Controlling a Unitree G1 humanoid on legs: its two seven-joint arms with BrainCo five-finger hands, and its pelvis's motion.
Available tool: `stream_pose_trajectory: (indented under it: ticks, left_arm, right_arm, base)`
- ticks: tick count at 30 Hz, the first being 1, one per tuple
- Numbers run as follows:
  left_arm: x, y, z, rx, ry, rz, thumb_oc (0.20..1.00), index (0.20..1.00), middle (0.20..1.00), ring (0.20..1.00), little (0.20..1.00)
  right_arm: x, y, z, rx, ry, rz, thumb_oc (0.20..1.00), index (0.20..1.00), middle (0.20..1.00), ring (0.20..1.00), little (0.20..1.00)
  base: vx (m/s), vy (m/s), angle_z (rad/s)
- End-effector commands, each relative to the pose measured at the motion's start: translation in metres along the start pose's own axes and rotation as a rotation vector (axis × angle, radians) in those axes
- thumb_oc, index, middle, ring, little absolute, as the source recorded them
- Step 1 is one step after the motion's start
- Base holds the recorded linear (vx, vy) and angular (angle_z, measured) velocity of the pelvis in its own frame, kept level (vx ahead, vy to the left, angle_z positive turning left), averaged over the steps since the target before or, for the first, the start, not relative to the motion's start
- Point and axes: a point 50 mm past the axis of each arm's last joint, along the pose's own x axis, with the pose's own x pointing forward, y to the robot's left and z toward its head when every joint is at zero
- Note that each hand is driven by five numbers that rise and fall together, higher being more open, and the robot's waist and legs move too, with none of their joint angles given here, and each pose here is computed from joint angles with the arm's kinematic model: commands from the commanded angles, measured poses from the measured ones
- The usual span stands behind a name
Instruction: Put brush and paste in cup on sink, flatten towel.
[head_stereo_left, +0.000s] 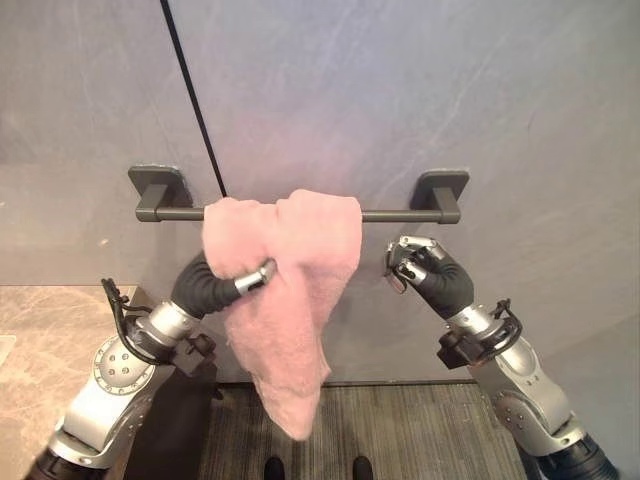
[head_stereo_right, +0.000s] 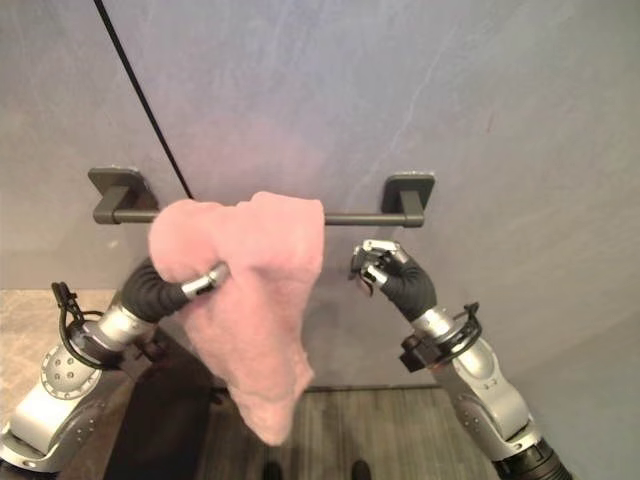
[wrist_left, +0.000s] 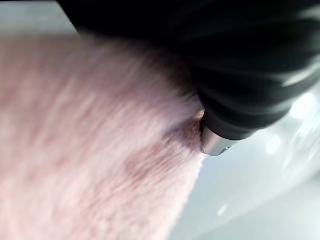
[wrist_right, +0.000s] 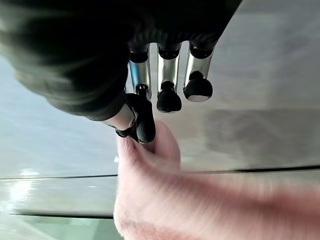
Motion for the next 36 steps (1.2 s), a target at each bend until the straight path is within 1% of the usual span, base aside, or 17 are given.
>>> stream_pose_trajectory:
  ticks: [1,4,6,8,9,10,11,12,13,14,15,17,18,22,27,31,36]
  left_arm:
    - [0.002,0.003,0.011,0.045,-0.067,-0.037,0.2,0.2,0.2,0.2,0.2]
    - [-0.02,0.017,-0.02,0.233,0.208,-0.066,0.2,0.2,0.2,0.2,0.2]
    - [-0.032,0.024,-0.032,0.241,0.293,-0.043,0.2,0.2,0.2,0.2,0.2]
    - [-0.067,0.038,-0.061,0.232,0.516,0.035,0.2,0.2,0.2,0.2,0.2]
    - [-0.082,0.042,-0.071,0.246,0.601,0.056,0.2,0.2,0.2,0.2,0.2]
    - [-0.103,0.047,-0.083,0.257,0.709,0.092,1.0,1.0,1.0,1.0,1.0]
    - [-0.148,0.049,-0.115,0.296,0.948,0.145,1.0,1.0,1.0,1.0,1.0]
    - [-0.177,0.05,-0.135,0.465,1.144,0.099,1.0,1.0,1.0,1.0,1.0]
    - [-0.182,0.049,-0.137,0.646,1.192,0.008,1.0,1.0,1.0,1.0,1.0]
    - [-0.182,0.049,-0.137,0.648,1.192,0.008,1.0,1.0,1.0,1.0,1.0]
    - [-0.215,0.043,-0.146,0.571,1.317,0.121,1.0,1.0,1.0,1.0,1.0]
    - [-0.227,0.037,-0.152,0.541,1.366,0.161,1.0,1.0,1.0,1.0,1.0]
    - [-0.229,0.033,-0.154,0.506,1.359,0.21,1.0,1.0,1.0,1.0,1.0]
    - [-0.229,0.034,-0.148,0.475,1.319,0.309,1.0,1.0,1.0,1.0,1.0]
    - [-0.211,0.057,-0.111,0.632,1.138,0.411,1.0,1.0,1.0,1.0,1.0]
    - [-0.207,0.079,-0.072,0.728,0.969,0.677,1.0,1.0,1.0,1.0,1.0]
    - [-0.19,0.086,-0.052,0.821,0.881,0.627,1.0,1.0,1.0,1.0,1.0]
  right_arm:
    - [0.006,0.007,0.017,-0.042,-0.122,0.03,0.2,0.2,0.2,0.2,0.2]
    - [-0.001,0.001,0.002,-0.075,-0.022,0.001,0.2,0.2,0.2,0.2,0.2]
    - [-0.004,-0.001,-0.001,-0.09,0.004,-0.013,0.2,0.2,0.2,0.2,0.2]
    - [-0.015,-0.008,-0.02,-0.078,0.112,-0.055,0.357,0.357,0.357,0.357,0.357]
    - [-0.024,-0.015,-0.029,-0.103,0.168,-0.106,0.624,0.624,0.624,0.624,0.624]
    - [-0.034,-0.021,-0.038,-0.162,0.234,-0.145,1.0,1.0,1.0,1.0,1.0]
    - [-0.059,-0.03,-0.068,-0.192,0.408,-0.227,1.0,1.0,1.0,1.0,1.0]
    - [-0.083,-0.037,-0.093,-0.252,0.558,-0.301,1.0,1.0,1.0,1.0,1.0]
    - [-0.106,-0.043,-0.112,-0.268,0.677,-0.391,1.0,1.0,1.0,1.0,1.0]
    - [-0.106,-0.043,-0.112,-0.268,0.676,-0.391,1.0,1.0,1.0,1.0,1.0]
    - [-0.126,-0.05,-0.12,-0.296,0.756,-0.468,1.0,1.0,1.0,1.0,1.0]
    - [-0.137,-0.054,-0.124,-0.283,0.792,-0.522,1.0,1.0,1.0,1.0,1.0]
    - [-0.153,-0.058,-0.125,-0.277,0.825,-0.602,1.0,1.0,1.0,1.0,1.0]
    - [-0.165,-0.063,-0.111,-0.282,0.77,-0.704,1.0,1.0,1.0,1.0,1.0]
    - [-0.158,-0.079,-0.059,-0.548,0.575,-0.775,1.0,1.0,1.0,1.0,1.0]
    - [-0.149,-0.083,-0.023,-0.689,0.402,-0.851,1.0,1.0,1.0,1.0,1.0]
    - [-0.137,-0.077,-0.011,-0.688,0.321,-0.805,1.0,1.0,1.0,1.0,1.0]
  base:
    - [0.02,0.005,-0.05]
    - [0.01,0.008,-0.06]
    - [0.0,0.0,0.0]
    - [0.0,0.0,0.0]
    - [0.0,0.0,0.0]
    - [0.0,0.0,0.0]
    - [-0.01,0.026,-0.05]
    - [-0.01,0.023,-0.1]
    - [-0.01,0.012,-0.1]
    - [0.0,0.017,-0.11]
    - [-0.01,0.01,-0.09]
    - [0.0,0.009,-0.03]
    - [0.0,0.031,0.01]
    - [-0.01,0.016,-0.01]
    - [-0.01,0.023,-0.04]
    - [-0.03,0.019,-0.05]
    - [-0.01,0.005,-0.03]
